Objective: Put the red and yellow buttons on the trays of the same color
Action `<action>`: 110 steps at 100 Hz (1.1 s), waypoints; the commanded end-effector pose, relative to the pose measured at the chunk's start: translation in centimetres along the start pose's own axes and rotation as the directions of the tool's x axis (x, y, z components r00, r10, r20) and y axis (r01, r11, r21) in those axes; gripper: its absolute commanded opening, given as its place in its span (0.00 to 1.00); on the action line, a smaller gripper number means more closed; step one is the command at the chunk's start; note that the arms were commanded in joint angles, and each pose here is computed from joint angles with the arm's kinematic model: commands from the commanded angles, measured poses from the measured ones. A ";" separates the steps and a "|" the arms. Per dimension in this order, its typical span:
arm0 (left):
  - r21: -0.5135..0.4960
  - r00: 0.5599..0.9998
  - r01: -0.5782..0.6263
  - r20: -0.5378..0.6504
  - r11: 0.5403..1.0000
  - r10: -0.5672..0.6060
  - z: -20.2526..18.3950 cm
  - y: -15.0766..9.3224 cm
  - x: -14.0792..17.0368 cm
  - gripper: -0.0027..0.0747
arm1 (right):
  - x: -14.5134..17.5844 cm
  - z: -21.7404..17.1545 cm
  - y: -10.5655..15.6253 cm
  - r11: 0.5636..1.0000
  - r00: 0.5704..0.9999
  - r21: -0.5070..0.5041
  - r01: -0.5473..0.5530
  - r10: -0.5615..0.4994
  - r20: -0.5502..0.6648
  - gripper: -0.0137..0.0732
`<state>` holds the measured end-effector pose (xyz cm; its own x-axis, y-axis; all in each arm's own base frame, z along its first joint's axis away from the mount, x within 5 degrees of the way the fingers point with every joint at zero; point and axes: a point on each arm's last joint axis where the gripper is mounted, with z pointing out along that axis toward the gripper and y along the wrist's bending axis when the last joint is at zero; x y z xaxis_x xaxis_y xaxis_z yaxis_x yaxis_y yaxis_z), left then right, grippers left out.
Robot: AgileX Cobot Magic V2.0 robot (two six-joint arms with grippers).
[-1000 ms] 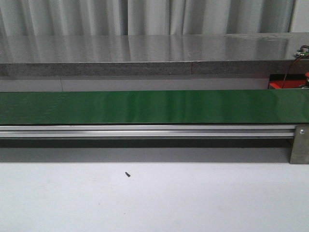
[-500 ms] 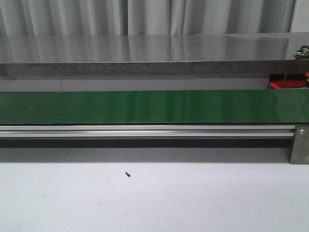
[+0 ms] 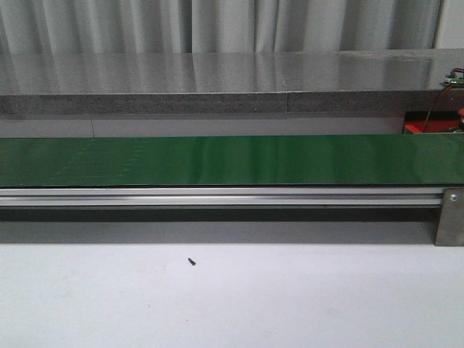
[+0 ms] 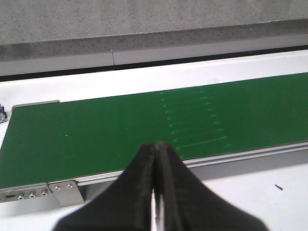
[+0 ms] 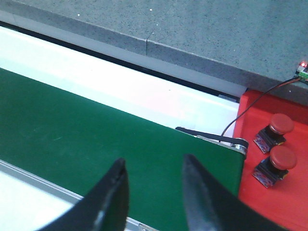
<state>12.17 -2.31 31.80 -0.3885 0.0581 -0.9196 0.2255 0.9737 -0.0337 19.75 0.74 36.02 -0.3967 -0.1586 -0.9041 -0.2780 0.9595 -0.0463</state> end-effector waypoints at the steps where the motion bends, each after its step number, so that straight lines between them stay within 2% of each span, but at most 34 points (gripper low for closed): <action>1: -0.007 0.996 0.012 0.090 1.000 -0.011 -0.3 0.0 -1.4 0.14 | -1.1 -1.6 0.2 0.999 0.996 0.033 0.007 -0.010 0.092 0.19; 5: -0.007 0.996 0.012 0.090 1.000 -0.011 -0.3 0.0 -1.4 0.23 | -1.1 -1.8 0.3 0.999 0.995 0.034 0.009 -0.012 0.099 0.07; 11: -0.009 0.996 0.009 0.089 1.000 -0.008 -0.3 0.0 -1.4 0.40 | -1.2 -2.0 0.3 0.999 0.994 0.036 0.010 -0.014 0.104 0.08; 16: -0.011 0.996 0.007 0.091 1.000 -0.006 -0.3 0.0 -1.4 0.59 | -1.2 -2.0 0.3 0.999 0.994 0.036 0.010 -0.014 0.104 0.08; 23: -0.014 0.995 0.007 0.101 1.000 -0.006 -0.4 0.1 -1.5 0.81 | -1.2 -1.9 0.3 0.999 0.995 0.036 0.009 -0.013 0.104 0.08; 30: -0.015 0.995 0.007 0.102 1.000 -0.006 -0.4 0.1 -1.5 0.93 | -1.2 -1.9 0.3 0.999 0.995 0.035 0.009 -0.012 0.102 0.08; 49: -0.017 0.990 0.086 0.110 0.996 -0.084 -0.3 0.2 -1.7 0.88 | -1.2 -1.9 0.3 0.999 0.995 0.035 0.009 -0.012 0.102 0.08; 69: -0.110 0.993 0.093 0.089 0.990 -0.084 0.9 1.5 -5.0 0.88 | -1.2 -1.9 0.3 0.999 0.995 0.035 0.009 -0.012 0.102 0.08; 81: -0.218 0.987 0.158 0.005 0.963 -0.161 2.7 3.8 -7.6 0.88 | -1.2 -1.9 0.3 0.999 0.995 0.035 0.009 -0.012 0.102 0.08; 91: -0.308 0.972 0.198 -0.062 0.930 -0.228 4.8 6.8 -9.6 0.88 | -1.2 -1.9 0.3 0.999 0.995 0.035 0.009 -0.012 0.102 0.08; 110: -0.410 0.957 0.242 -0.048 0.879 -0.286 8.2 12.1 -12.9 0.84 | -1.2 -1.9 0.3 0.999 0.995 0.035 0.009 -0.012 0.102 0.08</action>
<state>25.42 5.44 37.75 -0.5651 -0.1941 -0.8019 -0.2247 0.9714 -0.0768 18.61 0.90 36.42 -0.3707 -0.1631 -0.9143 -0.2802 0.9582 -0.0573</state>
